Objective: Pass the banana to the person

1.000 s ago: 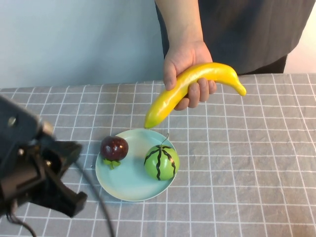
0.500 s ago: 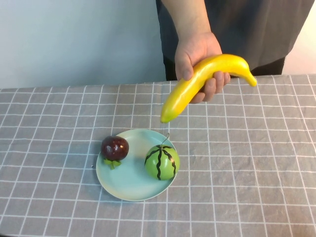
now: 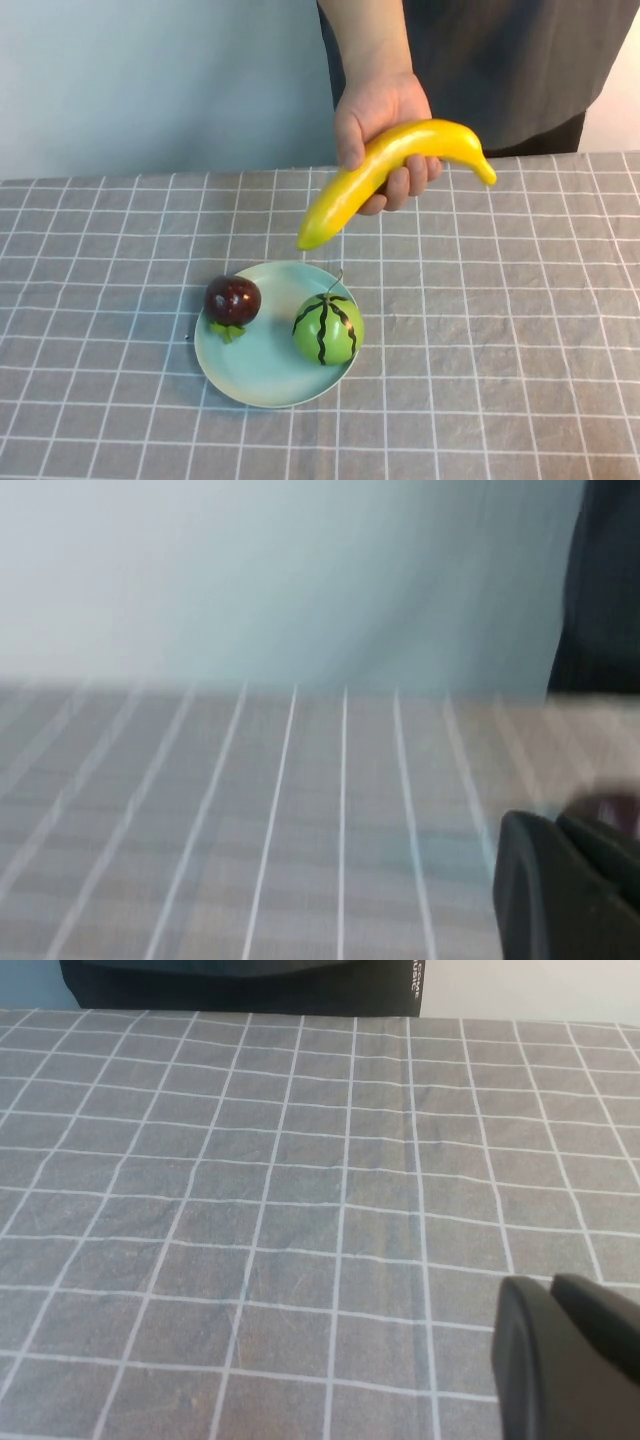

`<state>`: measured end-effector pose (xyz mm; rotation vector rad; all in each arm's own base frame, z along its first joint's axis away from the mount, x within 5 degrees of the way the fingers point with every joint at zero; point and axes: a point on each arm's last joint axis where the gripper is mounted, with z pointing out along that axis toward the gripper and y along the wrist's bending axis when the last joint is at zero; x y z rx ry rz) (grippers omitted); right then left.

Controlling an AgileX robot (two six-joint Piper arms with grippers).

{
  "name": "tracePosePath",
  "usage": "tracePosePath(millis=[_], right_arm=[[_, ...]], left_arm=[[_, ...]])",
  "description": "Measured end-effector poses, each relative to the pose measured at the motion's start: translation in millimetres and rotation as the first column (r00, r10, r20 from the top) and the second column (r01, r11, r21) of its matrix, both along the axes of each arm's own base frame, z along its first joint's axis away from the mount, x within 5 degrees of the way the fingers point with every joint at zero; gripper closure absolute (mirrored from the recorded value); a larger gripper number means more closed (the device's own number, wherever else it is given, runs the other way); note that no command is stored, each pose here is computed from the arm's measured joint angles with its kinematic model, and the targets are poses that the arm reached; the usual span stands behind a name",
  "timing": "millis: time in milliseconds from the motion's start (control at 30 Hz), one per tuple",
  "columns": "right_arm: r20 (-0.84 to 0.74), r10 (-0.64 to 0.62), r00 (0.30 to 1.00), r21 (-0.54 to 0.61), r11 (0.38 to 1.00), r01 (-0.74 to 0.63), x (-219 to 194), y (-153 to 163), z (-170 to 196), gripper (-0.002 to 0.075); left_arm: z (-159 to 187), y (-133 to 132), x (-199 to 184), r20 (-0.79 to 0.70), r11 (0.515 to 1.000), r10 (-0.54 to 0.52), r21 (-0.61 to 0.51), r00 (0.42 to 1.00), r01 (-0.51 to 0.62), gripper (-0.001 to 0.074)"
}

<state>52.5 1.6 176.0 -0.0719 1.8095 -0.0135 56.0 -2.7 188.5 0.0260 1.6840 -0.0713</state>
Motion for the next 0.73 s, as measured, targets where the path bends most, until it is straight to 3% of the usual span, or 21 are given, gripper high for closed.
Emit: tracePosePath(millis=[167,733], right_arm=[[0.000,0.000,1.000,0.000,1.000,0.000,0,0,0,0.0733],[0.000,0.001,1.000,-0.002,1.000,-0.001,0,0,0,0.0733]], left_arm=[[-14,2,-3,-0.161,1.000,0.019,0.012,0.987,-0.018,0.0738],[-15,2,-3,-0.171,1.000,0.020,0.011,0.985,-0.019,0.0738]])
